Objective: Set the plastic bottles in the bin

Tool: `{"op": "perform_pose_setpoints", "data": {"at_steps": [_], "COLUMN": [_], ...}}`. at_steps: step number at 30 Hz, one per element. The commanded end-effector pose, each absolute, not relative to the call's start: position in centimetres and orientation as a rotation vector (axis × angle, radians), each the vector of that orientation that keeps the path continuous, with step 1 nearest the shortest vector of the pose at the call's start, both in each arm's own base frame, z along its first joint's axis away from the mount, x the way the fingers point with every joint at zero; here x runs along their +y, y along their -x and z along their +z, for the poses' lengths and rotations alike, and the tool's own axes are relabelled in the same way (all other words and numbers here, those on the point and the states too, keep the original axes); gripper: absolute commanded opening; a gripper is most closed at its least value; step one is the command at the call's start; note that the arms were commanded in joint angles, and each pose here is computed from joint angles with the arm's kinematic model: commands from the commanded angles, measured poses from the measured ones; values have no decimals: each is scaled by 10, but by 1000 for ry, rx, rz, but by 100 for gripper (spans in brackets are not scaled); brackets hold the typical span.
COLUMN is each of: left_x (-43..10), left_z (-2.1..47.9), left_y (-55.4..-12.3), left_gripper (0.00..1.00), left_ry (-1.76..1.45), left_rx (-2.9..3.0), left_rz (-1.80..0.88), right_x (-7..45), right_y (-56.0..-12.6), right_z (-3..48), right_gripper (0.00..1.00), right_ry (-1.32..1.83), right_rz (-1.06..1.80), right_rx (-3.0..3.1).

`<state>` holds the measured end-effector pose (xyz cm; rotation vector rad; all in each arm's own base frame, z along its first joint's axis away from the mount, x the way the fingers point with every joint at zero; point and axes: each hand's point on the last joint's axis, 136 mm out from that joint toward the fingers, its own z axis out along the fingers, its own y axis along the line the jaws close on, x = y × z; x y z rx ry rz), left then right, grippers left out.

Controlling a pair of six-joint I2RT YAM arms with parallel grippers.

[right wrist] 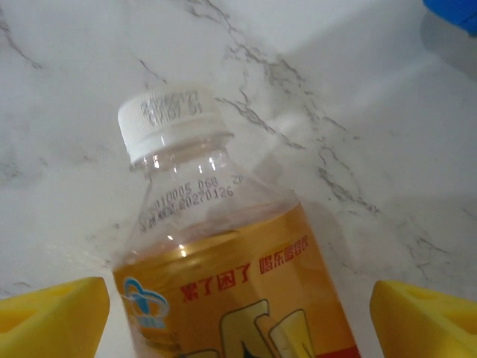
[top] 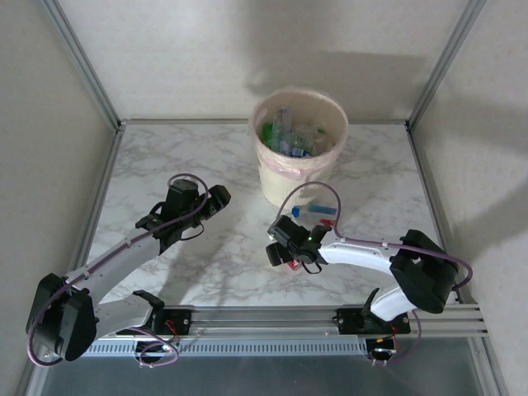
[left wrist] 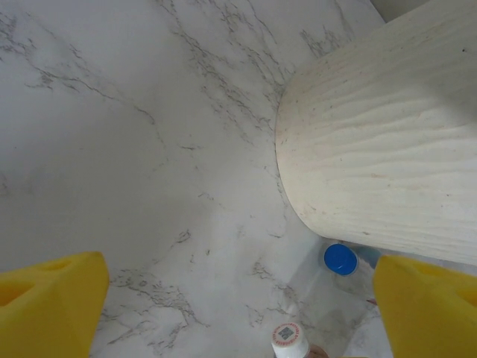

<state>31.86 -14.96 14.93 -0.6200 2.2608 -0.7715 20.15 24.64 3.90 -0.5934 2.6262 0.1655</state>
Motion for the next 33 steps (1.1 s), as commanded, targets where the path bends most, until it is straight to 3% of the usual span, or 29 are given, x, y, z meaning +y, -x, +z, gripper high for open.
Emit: {"op": "perform_pose_setpoints", "data": {"at_steps": [1, 9, 16, 21, 27, 33], "left_x": [-147, -145, -143, -143, -145, -145], "left_z": [144, 146, 147, 143, 147, 146], "left_y": [-316, -317, -318, -320, -322, -323], "left_gripper": [91, 91, 91, 91, 91, 91], "left_ry": [621, 625, 631, 635, 629, 634], "left_rx": [2272, 2263, 2261, 2268, 2262, 2264], "left_rz": [-773, -775, -774, -771, -783, -787], "right_x": [239, 243, 258, 277, 280, 250], "right_y": [-195, -197, -196, -207, -242, -307], "right_z": [32, 37, 76, 157, 294, 411], "right_gripper": [85, 57, 53, 51, 50, 49], "right_ry": [556, 531, 513, 456, 292, 74], "right_rz": [150, 165, 220, 281, 337, 376], "right_rx": [2659, 2644, 2580, 2433, 2194, 2023]}}
